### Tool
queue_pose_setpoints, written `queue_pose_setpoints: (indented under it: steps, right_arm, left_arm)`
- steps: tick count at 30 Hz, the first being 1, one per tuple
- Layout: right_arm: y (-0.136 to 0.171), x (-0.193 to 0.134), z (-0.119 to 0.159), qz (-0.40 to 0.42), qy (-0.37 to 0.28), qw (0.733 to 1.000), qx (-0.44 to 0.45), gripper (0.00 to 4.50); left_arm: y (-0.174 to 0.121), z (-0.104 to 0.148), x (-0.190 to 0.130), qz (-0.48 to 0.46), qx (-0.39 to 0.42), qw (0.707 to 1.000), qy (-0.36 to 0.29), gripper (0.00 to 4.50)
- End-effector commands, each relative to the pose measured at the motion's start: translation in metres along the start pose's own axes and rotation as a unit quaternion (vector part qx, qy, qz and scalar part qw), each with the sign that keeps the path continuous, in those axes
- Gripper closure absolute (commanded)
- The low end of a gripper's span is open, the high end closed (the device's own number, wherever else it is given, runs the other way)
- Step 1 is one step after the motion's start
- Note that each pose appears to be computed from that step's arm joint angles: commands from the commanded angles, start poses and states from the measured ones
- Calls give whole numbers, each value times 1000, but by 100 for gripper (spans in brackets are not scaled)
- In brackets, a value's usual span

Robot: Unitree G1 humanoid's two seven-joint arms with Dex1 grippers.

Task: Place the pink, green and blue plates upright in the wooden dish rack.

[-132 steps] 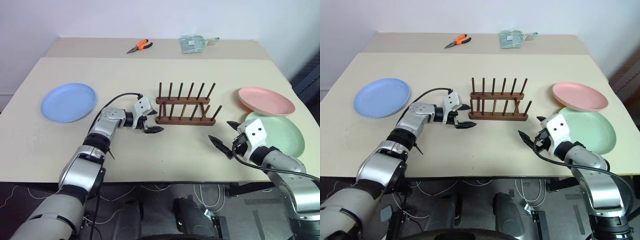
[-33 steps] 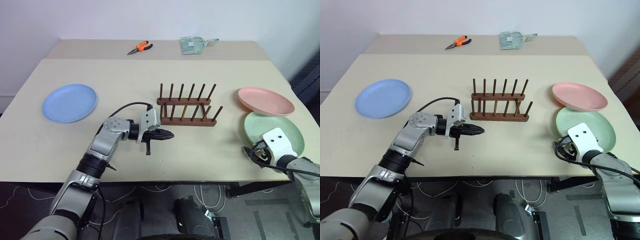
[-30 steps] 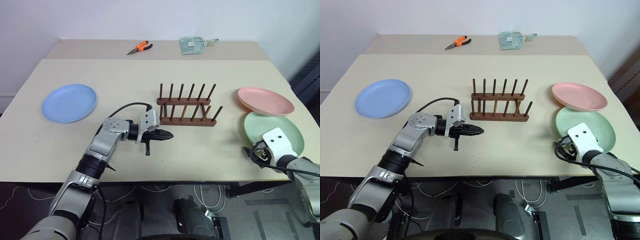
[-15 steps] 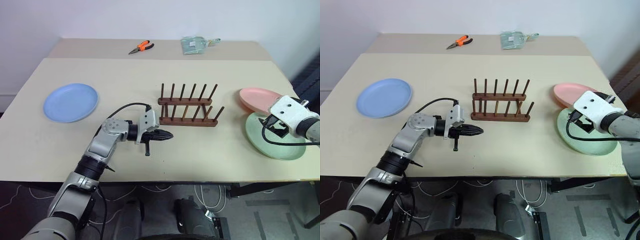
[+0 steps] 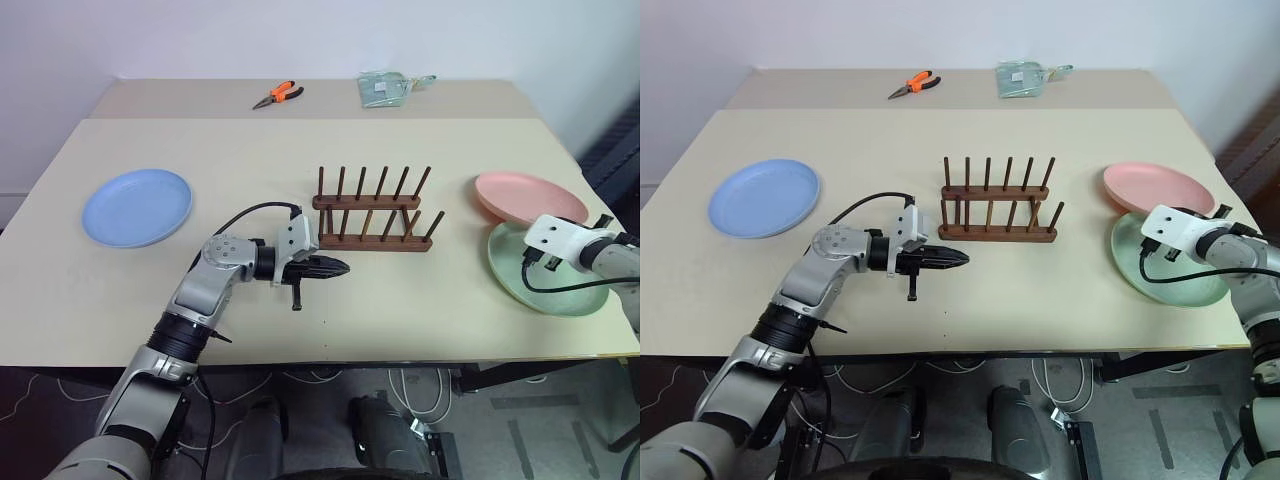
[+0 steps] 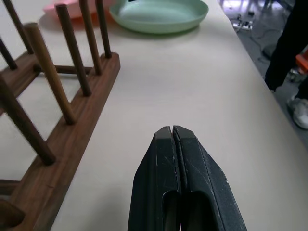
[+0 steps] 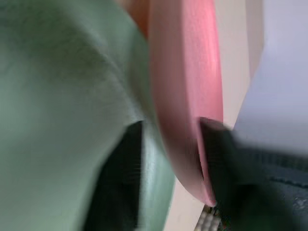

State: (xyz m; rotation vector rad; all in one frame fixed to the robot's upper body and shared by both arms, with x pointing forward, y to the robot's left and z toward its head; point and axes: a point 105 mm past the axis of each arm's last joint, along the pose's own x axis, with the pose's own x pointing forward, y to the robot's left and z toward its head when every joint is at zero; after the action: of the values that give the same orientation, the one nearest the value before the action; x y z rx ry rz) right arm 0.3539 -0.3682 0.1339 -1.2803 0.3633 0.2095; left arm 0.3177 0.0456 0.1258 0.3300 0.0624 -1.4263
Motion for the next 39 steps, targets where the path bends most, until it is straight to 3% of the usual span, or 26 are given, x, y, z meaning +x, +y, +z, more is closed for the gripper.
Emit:
queue_pose_setpoints:
  steps: [1,7,10,12,14,16,20,23,28,39]
  right_arm:
    - [-15,-2,7,-41,-16,999,-31,448]
    - [-45,-24,39,-109,-80,989,-65,448]
    - [-64,-49,95,-130,-209,968,50,448]
    - [-67,-72,134,-95,-312,930,171,448]
    - [-59,-102,175,-4,-418,864,280,448]
    - [-53,-122,195,66,-469,814,337,448]
    - [-54,-129,207,109,-492,764,404,448]
    - [-47,-127,210,140,-492,741,435,448]
    - [-38,-120,208,169,-481,718,474,448]
    - [-32,-92,185,165,-451,702,526,448]
  left_arm:
    - [3,10,-5,18,23,999,-14,450]
    - [16,17,-11,55,24,998,-28,450]
    - [20,18,-19,67,20,997,-29,450]
    - [22,16,-24,73,14,997,-27,450]
    - [23,14,-29,74,6,997,-22,450]
    - [23,12,-32,73,5,997,-16,450]
    - [25,10,-35,75,3,997,-13,450]
    - [22,14,-36,71,-2,997,-19,450]
    - [18,14,-40,72,-9,997,-22,450]
    - [14,16,-41,65,-7,998,-19,450]
